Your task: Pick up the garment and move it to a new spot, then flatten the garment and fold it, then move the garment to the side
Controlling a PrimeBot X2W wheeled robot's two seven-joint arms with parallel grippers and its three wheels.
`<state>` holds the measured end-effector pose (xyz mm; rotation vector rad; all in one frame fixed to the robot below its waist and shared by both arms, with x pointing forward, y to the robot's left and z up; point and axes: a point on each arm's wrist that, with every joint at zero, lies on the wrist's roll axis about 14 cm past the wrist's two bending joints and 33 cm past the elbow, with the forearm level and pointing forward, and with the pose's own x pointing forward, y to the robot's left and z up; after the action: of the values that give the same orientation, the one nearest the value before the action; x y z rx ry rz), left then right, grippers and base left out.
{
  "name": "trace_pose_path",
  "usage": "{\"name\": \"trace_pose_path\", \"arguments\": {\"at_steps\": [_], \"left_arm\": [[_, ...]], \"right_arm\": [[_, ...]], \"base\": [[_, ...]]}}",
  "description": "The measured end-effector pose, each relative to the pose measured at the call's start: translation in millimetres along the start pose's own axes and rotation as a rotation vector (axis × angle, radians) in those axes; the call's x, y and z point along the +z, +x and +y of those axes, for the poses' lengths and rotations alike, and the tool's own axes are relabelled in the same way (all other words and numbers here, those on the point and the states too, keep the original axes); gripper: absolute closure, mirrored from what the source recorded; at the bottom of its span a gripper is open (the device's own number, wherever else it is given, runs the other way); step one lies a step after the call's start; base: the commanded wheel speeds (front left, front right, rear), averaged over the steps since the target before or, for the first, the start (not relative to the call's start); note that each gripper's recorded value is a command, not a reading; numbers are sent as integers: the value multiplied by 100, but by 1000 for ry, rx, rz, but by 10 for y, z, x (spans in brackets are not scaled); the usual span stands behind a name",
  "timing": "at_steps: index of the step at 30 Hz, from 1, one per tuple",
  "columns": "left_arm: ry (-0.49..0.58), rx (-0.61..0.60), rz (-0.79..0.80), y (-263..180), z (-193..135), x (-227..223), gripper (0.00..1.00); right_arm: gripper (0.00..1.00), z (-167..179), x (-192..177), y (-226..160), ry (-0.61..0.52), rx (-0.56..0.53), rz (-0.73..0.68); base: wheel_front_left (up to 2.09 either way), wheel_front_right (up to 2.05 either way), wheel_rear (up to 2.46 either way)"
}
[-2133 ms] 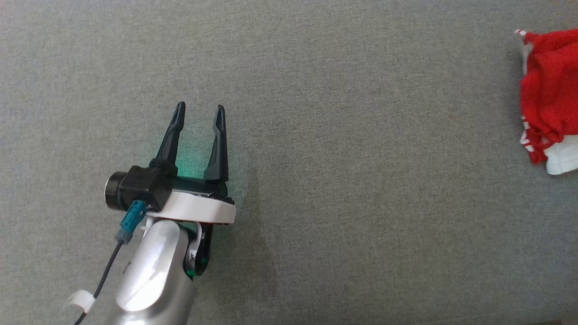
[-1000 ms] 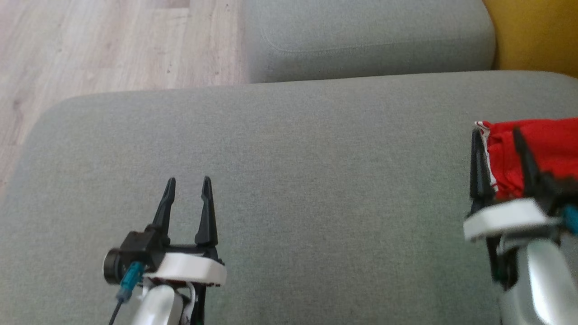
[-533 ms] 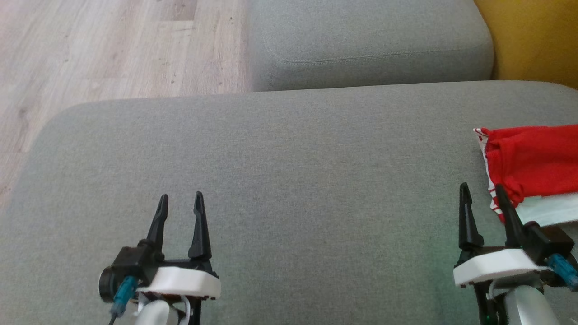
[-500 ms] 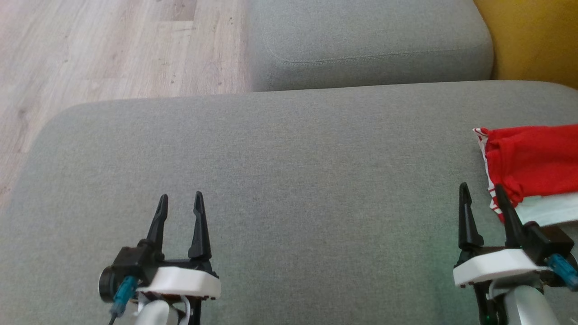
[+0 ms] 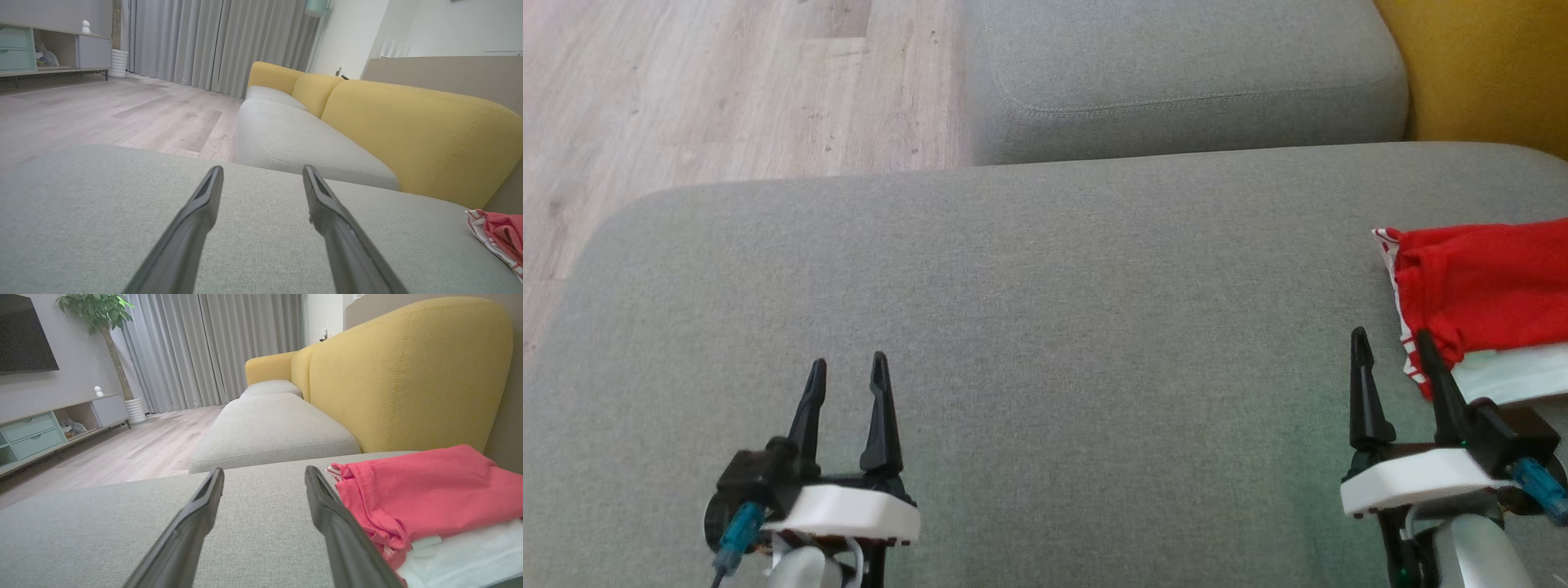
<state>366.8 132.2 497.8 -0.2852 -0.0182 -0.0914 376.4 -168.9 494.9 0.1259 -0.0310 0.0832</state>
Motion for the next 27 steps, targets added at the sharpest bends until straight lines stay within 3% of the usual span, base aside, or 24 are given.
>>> {"name": "trace_pose_path", "arguments": {"at_steps": [5,6,12,27], "left_arm": [[-33,14,20,-7,31,-64,0],[-37,21,24,-7,46,-75,100],[-58,64,144,-203,154,-444,100],[-205,114,163,-193,246,-455,100]], "right_arm": [[0,-7,-6,-7,0,-2,2],[100,-8,-8,-8,-1,-2,3],[100,-78,-381,-207,29,-33,123],[100,-155,-370,-198,198,-88,125]], "base": [[0,0,0],[0,0,0],[0,0,0],[0,0,0]]}}
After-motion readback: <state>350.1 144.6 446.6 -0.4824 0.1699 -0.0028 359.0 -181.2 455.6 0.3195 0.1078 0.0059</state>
